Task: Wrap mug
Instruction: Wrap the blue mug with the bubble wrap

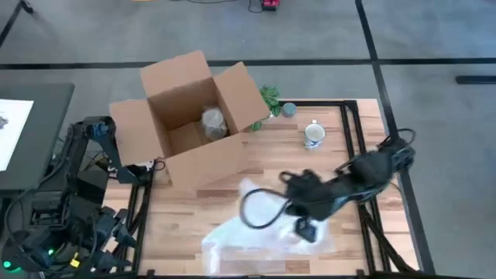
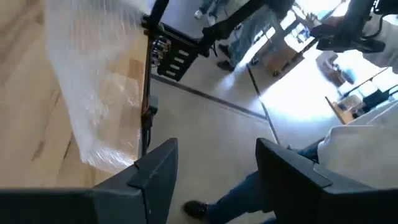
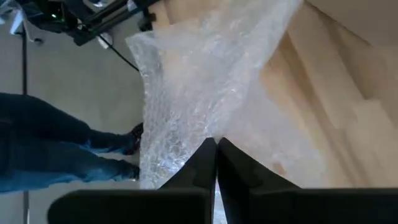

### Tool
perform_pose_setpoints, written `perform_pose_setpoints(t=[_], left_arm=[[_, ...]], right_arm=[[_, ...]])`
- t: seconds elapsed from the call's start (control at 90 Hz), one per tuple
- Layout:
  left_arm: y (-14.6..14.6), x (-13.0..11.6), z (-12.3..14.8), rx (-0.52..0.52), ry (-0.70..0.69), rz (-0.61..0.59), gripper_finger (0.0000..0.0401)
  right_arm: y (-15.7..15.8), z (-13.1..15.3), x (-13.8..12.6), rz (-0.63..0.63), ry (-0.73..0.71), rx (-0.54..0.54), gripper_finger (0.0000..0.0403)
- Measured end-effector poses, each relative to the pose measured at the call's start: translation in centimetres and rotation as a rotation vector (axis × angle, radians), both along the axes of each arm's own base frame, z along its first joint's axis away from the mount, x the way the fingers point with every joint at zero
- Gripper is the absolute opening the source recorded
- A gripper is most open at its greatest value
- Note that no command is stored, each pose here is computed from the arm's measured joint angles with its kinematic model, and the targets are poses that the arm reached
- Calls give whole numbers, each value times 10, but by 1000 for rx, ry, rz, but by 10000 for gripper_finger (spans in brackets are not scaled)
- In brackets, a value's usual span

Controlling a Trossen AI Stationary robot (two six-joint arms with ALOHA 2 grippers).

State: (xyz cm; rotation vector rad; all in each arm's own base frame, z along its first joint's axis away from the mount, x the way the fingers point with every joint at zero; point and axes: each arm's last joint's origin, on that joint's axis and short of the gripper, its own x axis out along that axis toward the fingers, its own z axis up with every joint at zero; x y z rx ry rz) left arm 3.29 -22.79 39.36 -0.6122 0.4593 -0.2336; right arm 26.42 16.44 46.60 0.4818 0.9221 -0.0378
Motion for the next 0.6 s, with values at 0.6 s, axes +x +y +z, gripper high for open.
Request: perform_pose_setpoints(t=[0.6], left_arm=[[2,12,1,-51,-9,94,195]], right_arm=[[23,-2,56,-125,-330,33,0]])
